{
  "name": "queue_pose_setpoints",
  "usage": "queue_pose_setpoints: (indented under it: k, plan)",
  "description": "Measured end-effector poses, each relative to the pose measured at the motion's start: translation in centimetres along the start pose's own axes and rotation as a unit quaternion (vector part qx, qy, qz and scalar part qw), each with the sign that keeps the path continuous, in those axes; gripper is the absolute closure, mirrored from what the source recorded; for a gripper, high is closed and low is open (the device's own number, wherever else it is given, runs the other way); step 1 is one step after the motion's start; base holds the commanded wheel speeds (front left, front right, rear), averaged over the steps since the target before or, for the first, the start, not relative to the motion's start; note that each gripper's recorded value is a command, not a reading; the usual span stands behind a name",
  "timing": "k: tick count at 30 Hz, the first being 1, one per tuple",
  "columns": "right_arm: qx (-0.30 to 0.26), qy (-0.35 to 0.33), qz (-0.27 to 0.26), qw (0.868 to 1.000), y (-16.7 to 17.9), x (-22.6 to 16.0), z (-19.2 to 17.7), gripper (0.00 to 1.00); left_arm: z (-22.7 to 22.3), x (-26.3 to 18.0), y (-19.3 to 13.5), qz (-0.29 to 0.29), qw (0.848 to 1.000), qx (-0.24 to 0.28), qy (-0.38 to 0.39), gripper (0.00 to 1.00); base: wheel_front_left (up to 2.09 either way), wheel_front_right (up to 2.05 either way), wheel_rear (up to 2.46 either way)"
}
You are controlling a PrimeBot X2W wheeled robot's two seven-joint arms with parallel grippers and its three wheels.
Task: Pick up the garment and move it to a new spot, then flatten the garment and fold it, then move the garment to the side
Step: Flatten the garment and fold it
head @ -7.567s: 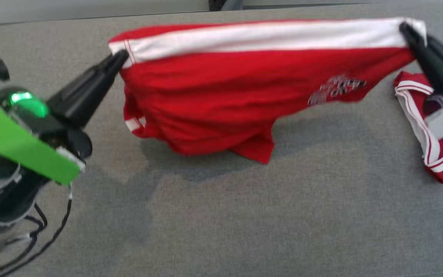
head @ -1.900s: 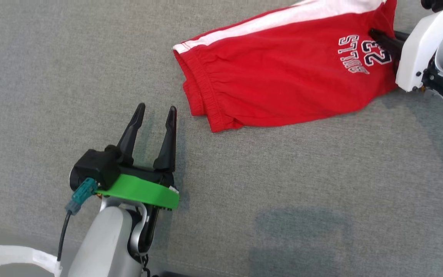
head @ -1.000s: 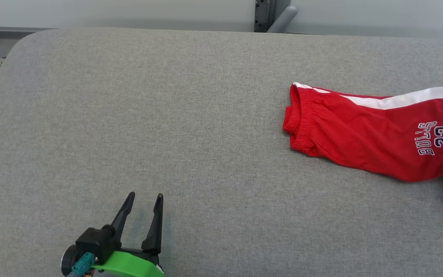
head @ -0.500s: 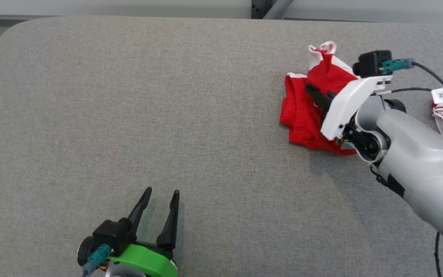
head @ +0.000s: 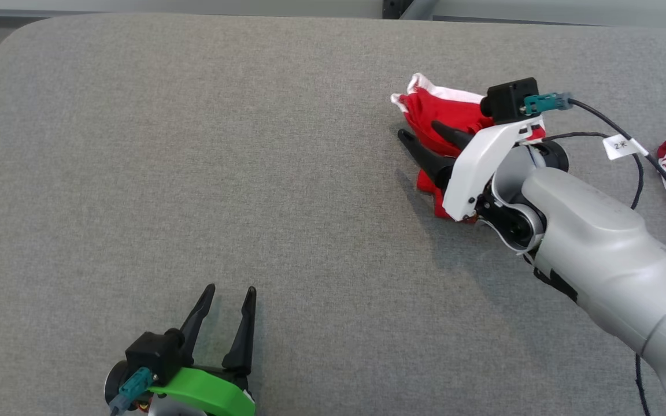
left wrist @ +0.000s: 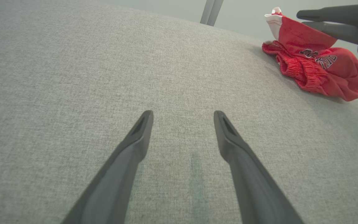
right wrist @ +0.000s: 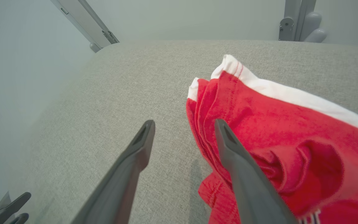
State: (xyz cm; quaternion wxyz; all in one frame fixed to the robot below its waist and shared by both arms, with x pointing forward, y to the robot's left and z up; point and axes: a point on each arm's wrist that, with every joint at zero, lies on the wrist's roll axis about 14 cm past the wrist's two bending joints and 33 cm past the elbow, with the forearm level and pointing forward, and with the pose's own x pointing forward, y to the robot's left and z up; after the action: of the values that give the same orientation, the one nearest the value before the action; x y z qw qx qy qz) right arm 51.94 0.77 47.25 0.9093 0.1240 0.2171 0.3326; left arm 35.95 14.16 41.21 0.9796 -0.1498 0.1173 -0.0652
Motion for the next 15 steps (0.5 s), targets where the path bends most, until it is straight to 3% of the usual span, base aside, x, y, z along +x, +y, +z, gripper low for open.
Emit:
queue_pose_setpoints:
  k: [6, 10, 12, 15]
  plan:
    - [-0.045, -0.108, 0.001, 0.993, -1.5, -4.4, 4.7, 0.0, 0.3, -0.7, 0.0, 0.002, 1.0, -0.007, -0.007, 0.0, 0.0, 0.0, 0.0]
    - [-0.105, -0.166, -0.077, 0.977, -7.1, -10.2, 7.7, 0.0, 0.9, -1.5, 0.4, 0.01, 1.0, -0.012, -0.019, 0.0, 0.0, 0.0, 0.0]
    - [-0.094, -0.195, -0.117, 0.969, -9.3, -13.0, 8.5, 0.0, 1.1, -1.8, 0.1, 0.009, 1.0, -0.015, -0.025, 0.0, 0.0, 0.0, 0.0]
    - [-0.122, -0.241, -0.172, 0.947, -11.7, -17.2, 10.0, 0.0, 1.3, -1.9, -0.3, 0.006, 0.999, -0.017, -0.029, 0.0, 0.0, 0.0, 0.0]
